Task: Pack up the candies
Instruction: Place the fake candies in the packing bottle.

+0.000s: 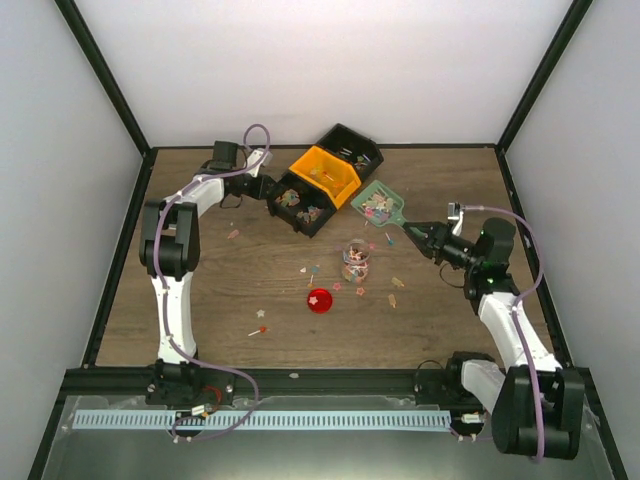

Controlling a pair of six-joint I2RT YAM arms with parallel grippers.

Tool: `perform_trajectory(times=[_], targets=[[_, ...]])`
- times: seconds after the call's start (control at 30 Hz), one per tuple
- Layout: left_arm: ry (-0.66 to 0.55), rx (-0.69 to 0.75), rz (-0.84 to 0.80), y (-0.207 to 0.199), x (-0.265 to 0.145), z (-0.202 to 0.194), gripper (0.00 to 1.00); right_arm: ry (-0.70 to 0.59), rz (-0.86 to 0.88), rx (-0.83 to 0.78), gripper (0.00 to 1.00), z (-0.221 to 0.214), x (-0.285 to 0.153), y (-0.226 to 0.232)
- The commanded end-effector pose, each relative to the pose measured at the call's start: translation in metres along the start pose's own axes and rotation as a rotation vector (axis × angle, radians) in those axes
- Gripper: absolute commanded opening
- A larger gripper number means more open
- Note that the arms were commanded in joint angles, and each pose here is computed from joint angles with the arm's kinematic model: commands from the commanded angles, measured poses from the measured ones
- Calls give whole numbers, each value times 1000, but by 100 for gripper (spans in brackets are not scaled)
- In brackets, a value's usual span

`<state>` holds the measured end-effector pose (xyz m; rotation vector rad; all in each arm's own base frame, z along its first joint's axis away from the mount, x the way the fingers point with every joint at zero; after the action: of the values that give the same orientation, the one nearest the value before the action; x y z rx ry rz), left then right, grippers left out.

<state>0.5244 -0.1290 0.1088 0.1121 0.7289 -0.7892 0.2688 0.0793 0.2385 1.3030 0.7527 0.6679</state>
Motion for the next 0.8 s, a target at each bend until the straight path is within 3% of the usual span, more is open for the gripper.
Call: perform_trajectory(times=[0.0, 0.2, 0.3, 0.57, 0.67, 0.77], targets=[[85, -39, 12, 0, 3, -26, 35, 6, -80, -97, 1, -8, -10, 6], [83, -22, 19, -2, -2, -23, 39, -8, -173, -177, 1, -18, -22, 8], [78, -13, 27, -3, -5, -20, 50, 6, -174, -174, 1, -25, -25, 6], [68, -11, 24, -5, -8, -18, 52, 22, -192, -170, 1, -36, -30, 3], [63, -9, 22, -6, -9, -16, 59, 22, -208, -191, 1, -38, -33, 5], [64, -10, 21, -6, -8, -17, 59, 19, -227, -208, 1, -39, -35, 6]])
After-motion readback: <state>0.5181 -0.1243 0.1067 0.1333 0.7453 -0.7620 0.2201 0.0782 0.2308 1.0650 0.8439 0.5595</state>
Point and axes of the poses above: each gripper's point midway between its finger pads, its own x axis out along the fingers, its own y axis along the line the jaws close on, z = x × y, the point moved 5 cm from there along -x, back along the fingers, and after that the axes turned 10 degrees about x, right-handed, at the moved point
